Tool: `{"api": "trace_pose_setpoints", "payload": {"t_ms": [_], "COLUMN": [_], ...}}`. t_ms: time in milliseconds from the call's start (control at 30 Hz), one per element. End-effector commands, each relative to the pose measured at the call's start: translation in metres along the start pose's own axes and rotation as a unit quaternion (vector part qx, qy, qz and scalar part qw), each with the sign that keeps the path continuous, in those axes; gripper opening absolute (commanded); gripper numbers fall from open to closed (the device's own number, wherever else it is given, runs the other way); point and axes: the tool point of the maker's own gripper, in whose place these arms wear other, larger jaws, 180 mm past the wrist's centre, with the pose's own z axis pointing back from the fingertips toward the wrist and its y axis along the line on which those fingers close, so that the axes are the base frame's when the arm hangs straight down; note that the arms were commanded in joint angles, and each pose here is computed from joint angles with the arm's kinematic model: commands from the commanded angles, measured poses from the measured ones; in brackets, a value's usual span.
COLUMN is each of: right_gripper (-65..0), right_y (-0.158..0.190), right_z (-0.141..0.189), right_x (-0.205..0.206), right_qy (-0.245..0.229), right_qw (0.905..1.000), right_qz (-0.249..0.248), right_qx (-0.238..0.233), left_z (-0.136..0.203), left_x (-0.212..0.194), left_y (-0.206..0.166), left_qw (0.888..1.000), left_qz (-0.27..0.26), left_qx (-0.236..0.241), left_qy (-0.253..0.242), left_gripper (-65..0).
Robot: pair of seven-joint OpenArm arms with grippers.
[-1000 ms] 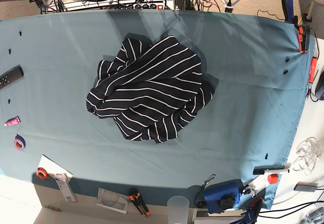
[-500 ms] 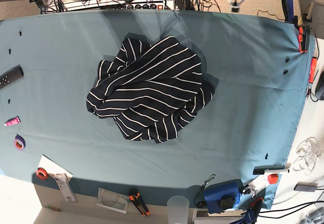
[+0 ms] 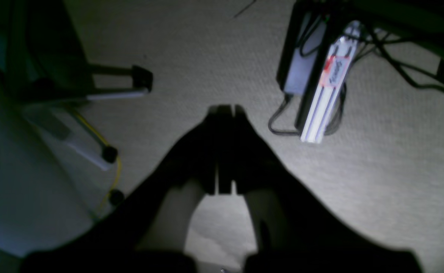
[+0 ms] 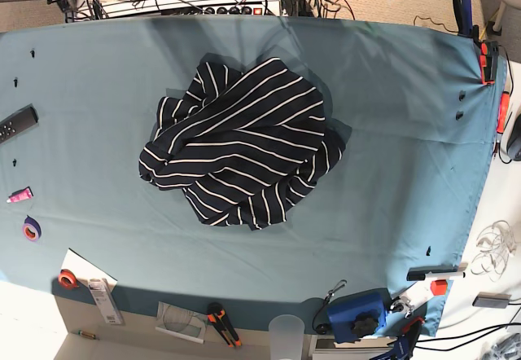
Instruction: Layout the t-shirt on the table in an organized manner, then fold the t-shirt properly
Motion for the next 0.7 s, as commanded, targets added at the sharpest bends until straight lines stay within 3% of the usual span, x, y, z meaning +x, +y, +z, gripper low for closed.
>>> {"api": "trace_pose_setpoints", "payload": {"t_ms": [0, 167, 333, 667], "right_gripper": [-47.4, -47.4, -47.4, -47.4], "right_y": [0.0, 0.008, 0.0, -0.005], "right_z": [0.006, 0.029, 0.052, 0.118], "right_x": [-0.006, -0.011, -0.013, 0.002], "right_qy": [-0.002, -0.024, -0.046, -0.102], "right_qw": [1.0, 0.9997, 0.9956, 0.9799], "right_qz": [0.004, 0.009, -0.082, -0.156], "right_qx": [0.001, 0.006, 0.007, 0.07], "left_z": [0.006, 0.04, 0.078, 0.157], "left_x": [0.0, 0.007, 0.018, 0.035], "left_y": [0.012, 0.026, 0.023, 0.009], "left_qw": [1.0, 0.998, 0.997, 0.994], "left_qz": [0.001, -0.01, -0.019, -0.045], "left_qx": [0.012, 0.016, 0.007, -0.011], "left_qy": [-0.012, -0.053, -0.08, -0.103], "left_gripper": [-65.0, -65.0, -65.0, -65.0]}}
